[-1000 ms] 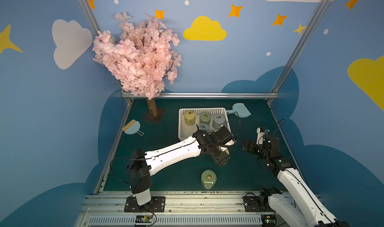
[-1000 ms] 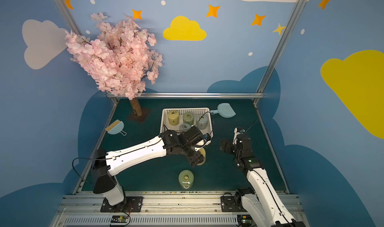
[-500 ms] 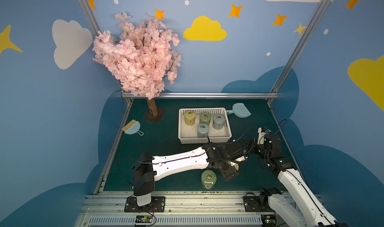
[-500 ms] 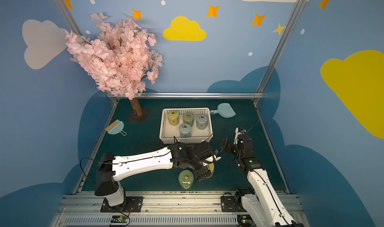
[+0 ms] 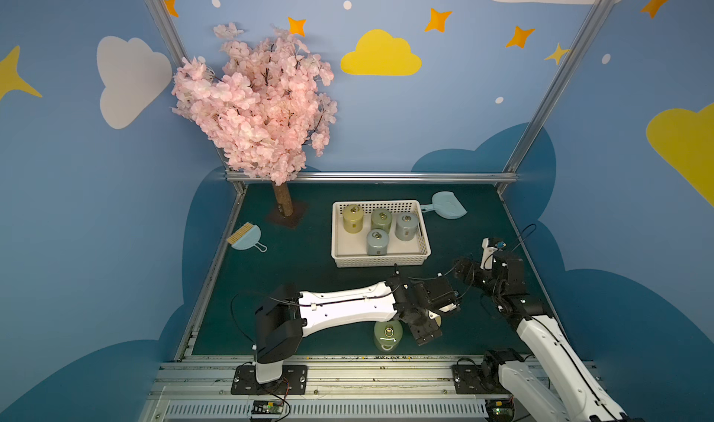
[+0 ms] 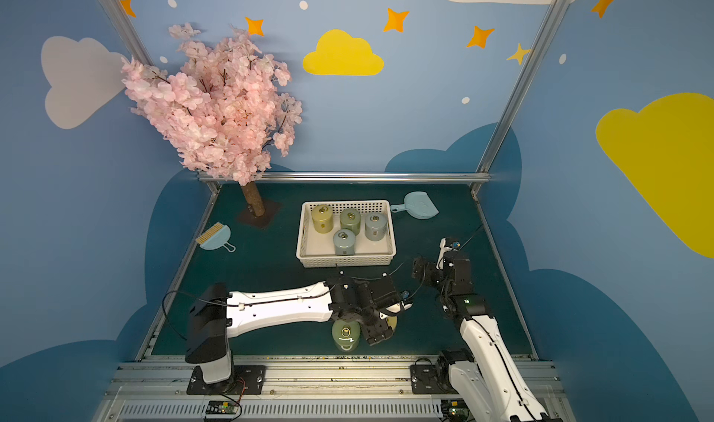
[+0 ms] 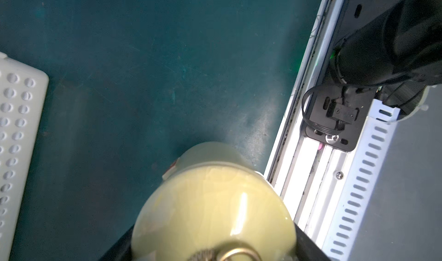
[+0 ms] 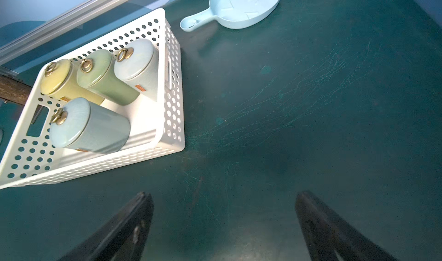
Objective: Take the tea canister out of the basket
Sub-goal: Place the tea canister at the center of the board.
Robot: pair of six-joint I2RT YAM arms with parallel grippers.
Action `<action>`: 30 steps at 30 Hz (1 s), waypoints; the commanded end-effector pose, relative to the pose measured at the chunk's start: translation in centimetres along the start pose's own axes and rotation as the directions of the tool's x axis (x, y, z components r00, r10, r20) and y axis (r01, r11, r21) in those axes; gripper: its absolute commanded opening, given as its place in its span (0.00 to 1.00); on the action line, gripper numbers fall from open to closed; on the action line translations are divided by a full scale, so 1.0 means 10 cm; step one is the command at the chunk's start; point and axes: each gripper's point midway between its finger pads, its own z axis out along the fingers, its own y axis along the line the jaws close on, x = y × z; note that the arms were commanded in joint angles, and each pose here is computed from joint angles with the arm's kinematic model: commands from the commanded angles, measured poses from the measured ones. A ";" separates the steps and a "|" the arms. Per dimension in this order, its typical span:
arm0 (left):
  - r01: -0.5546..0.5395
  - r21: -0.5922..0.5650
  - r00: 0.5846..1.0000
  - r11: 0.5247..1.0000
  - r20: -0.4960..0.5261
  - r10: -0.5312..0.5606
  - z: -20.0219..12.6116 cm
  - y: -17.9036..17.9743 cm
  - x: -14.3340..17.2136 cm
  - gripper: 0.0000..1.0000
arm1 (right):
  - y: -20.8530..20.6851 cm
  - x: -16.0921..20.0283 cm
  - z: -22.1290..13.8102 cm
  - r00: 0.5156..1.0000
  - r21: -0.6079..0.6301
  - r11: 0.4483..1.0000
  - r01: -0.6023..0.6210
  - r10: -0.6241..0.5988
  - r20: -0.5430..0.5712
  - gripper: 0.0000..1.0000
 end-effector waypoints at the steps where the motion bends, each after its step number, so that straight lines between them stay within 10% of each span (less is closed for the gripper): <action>1: -0.015 0.005 0.998 1.000 0.066 0.015 -0.02 -0.05 -0.16 0.46 | -0.01 0.00 -0.01 1.000 -0.005 1.000 -0.006 0.006 0.009 0.99; 30: -0.023 0.010 1.000 1.000 -0.013 0.023 0.28 -0.16 0.10 0.48 | 0.00 0.00 -0.01 1.000 -0.013 1.000 -0.007 0.007 0.012 0.98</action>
